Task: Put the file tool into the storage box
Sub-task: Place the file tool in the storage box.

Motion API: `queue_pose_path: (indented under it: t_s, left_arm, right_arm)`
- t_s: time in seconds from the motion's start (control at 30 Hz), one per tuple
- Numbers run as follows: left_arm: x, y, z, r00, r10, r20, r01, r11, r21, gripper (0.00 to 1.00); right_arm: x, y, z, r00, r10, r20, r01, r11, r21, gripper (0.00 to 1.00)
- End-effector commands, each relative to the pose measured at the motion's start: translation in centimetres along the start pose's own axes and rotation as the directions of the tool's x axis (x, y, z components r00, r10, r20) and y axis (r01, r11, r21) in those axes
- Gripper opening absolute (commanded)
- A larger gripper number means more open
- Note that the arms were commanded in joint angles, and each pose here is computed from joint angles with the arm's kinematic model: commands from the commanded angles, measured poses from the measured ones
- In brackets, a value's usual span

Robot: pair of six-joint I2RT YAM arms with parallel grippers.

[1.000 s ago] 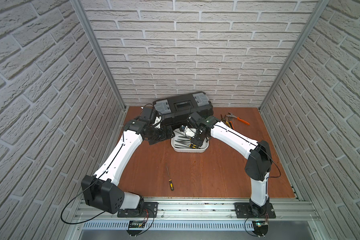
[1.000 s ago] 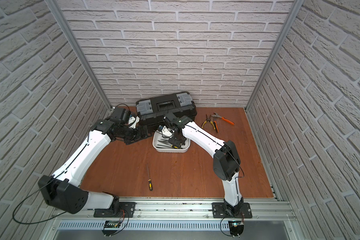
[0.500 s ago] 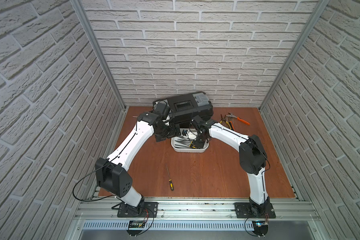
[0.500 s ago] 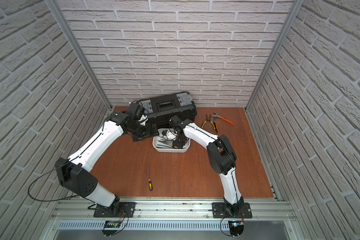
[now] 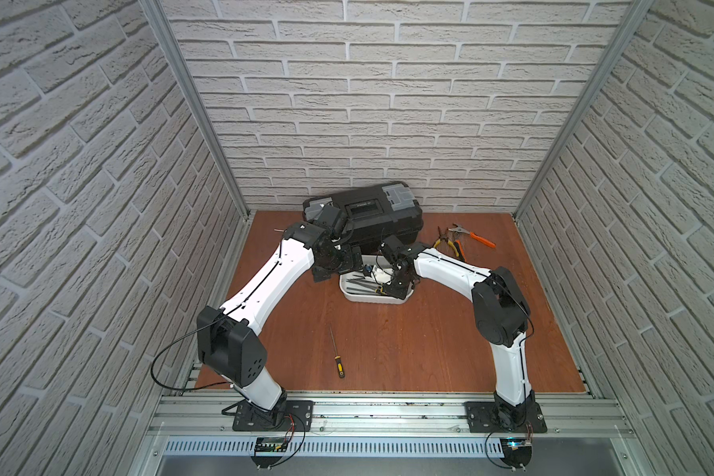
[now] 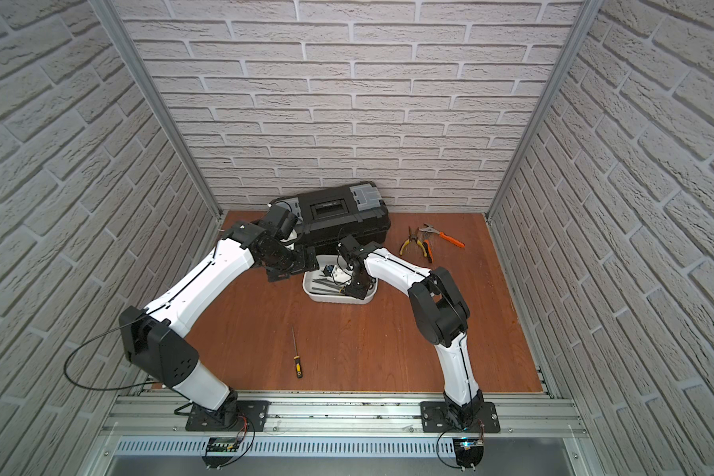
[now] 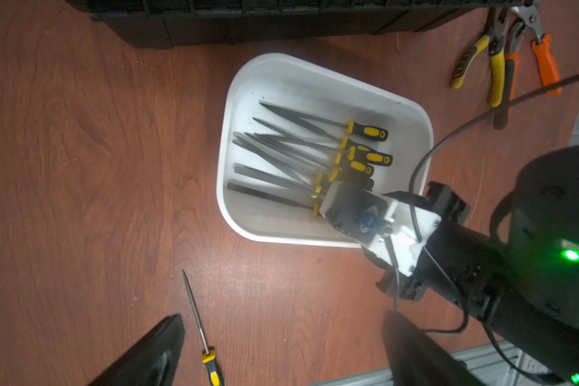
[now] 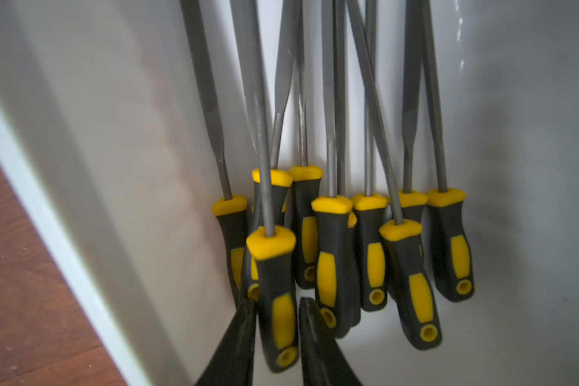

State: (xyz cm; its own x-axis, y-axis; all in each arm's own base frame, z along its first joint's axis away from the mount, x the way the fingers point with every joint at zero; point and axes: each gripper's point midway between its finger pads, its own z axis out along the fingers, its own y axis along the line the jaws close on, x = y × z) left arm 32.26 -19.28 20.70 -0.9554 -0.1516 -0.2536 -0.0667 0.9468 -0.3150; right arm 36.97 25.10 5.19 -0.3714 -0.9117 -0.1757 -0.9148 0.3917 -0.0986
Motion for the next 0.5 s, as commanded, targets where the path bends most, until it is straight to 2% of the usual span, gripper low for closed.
queue_pose_path:
  t_s: [0.0,0.13,0.27,0.4,0.47]
  left_arm:
    - [-1.2,-0.5,-0.2,0.999,-0.004,0.054,0.004,1.000,-0.005,0.98]
    - [-1.3,-0.3,0.0,0.998,-0.019,0.061,0.020,1.000,-0.002,0.98]
    - [-1.2,0.2,0.0,0.998,-0.030,0.060,0.031,1.000,-0.004,0.98]
    - [-0.9,1.3,-0.1,0.996,-0.042,0.073,0.042,0.999,-0.003,0.98]
    - [-0.8,2.0,-0.3,0.995,-0.046,0.092,0.046,0.999,-0.001,0.98]
  right_arm:
    - [-0.9,-1.0,-2.1,0.999,0.026,0.031,-0.027,0.998,0.053,0.33]
    - [-1.3,-2.8,-3.3,0.997,0.069,0.047,-0.074,0.988,0.134,0.35]
    - [-1.9,-3.9,-4.9,0.984,0.142,0.105,-0.158,0.974,0.162,0.35]
    - [-1.9,-4.5,-6.3,0.961,0.234,0.147,-0.259,0.950,0.177,0.35]
    - [-2.0,-4.9,-8.5,0.937,0.290,0.194,-0.327,0.924,0.200,0.35]
